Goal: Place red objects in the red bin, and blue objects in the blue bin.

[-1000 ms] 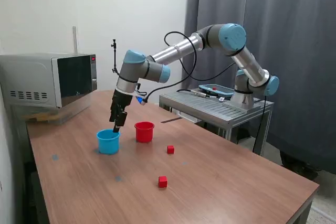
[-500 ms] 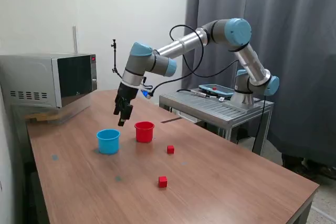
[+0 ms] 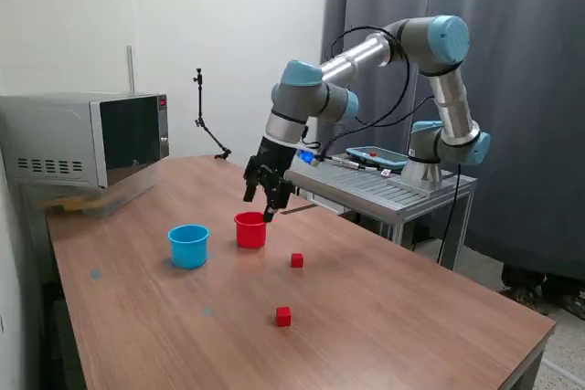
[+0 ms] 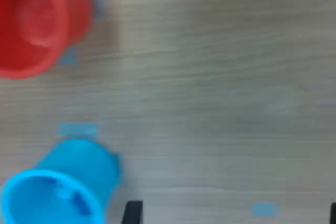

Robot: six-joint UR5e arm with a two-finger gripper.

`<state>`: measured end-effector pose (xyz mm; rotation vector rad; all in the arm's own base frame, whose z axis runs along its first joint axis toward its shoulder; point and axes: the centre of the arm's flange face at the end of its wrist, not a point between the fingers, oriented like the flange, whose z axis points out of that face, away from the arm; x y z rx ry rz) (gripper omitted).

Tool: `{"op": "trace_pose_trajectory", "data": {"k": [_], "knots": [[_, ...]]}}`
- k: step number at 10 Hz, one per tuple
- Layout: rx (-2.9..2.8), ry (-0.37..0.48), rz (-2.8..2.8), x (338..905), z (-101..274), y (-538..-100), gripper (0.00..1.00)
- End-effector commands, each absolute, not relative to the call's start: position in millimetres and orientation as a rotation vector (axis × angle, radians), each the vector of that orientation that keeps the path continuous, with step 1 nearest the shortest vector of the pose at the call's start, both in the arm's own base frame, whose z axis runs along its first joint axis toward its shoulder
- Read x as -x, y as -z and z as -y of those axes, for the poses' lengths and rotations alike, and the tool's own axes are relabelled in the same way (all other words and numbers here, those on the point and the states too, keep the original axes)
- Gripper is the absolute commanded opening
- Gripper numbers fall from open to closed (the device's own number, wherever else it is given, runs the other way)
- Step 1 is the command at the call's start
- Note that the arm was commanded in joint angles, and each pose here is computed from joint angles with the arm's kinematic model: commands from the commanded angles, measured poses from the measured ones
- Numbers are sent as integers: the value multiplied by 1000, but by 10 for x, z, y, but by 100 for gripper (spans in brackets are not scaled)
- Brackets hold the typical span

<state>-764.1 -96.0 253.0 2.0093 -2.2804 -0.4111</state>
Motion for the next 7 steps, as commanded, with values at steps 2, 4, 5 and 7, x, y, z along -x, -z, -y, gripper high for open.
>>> {"op": "trace_pose_trajectory", "data": {"k": [2, 4, 5, 7], "knots": [[-2027, 254, 2166, 7560, 1434, -2542, 100], [-2085, 220, 2141, 7538, 1735, -2303, 100], [-2102, 197, 2150, 7557, 1762, -2109, 100], [-2135, 169, 2137, 7596, 1935, -1827, 100]]}}
